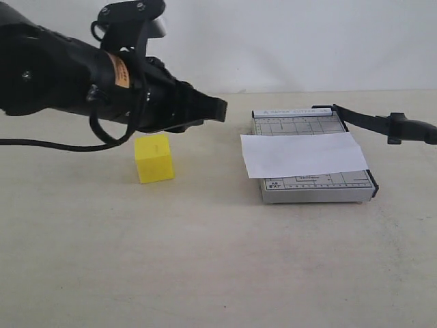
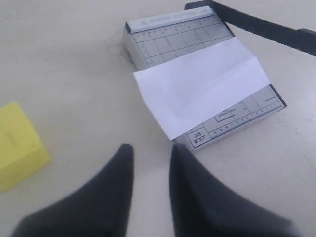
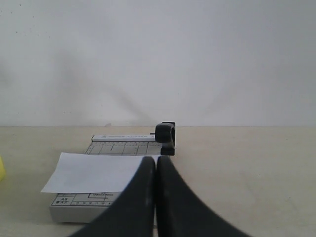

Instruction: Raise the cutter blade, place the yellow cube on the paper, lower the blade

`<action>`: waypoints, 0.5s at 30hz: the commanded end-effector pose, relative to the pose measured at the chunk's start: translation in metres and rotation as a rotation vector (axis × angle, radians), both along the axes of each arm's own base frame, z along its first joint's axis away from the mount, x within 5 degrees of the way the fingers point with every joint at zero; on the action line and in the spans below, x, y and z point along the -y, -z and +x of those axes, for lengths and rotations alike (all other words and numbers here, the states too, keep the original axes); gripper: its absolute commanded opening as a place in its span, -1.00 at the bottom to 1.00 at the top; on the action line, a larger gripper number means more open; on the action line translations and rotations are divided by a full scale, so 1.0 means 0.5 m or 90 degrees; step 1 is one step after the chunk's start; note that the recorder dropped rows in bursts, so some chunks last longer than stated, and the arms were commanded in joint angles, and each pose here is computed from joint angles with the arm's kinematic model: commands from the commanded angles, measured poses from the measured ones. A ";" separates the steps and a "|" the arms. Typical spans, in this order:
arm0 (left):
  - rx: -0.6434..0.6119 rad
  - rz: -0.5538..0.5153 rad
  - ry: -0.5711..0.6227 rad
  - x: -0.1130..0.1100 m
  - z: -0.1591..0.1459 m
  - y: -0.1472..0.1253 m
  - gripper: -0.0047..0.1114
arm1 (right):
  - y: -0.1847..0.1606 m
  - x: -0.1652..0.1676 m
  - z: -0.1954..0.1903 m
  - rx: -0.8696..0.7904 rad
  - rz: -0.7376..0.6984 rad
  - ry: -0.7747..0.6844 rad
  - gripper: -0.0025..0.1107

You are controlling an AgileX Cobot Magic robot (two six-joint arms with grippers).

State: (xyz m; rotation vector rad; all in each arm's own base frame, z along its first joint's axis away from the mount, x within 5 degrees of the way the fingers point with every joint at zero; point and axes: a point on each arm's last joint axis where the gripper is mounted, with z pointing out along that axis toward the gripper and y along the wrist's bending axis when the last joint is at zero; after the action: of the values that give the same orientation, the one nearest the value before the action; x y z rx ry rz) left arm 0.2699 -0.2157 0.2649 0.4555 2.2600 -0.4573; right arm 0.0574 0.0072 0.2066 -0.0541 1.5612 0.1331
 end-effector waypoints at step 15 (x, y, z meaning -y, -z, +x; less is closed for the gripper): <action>0.103 0.078 0.197 0.226 0.066 0.051 -0.83 | -0.003 0.000 -0.001 0.011 0.003 0.000 -0.96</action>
State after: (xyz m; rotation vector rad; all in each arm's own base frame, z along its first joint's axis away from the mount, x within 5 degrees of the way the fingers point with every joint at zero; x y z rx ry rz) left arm 0.2988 -0.3133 0.2455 0.8600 2.0972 -0.4067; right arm 0.0574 0.0072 0.2066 -0.0540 1.5606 0.1330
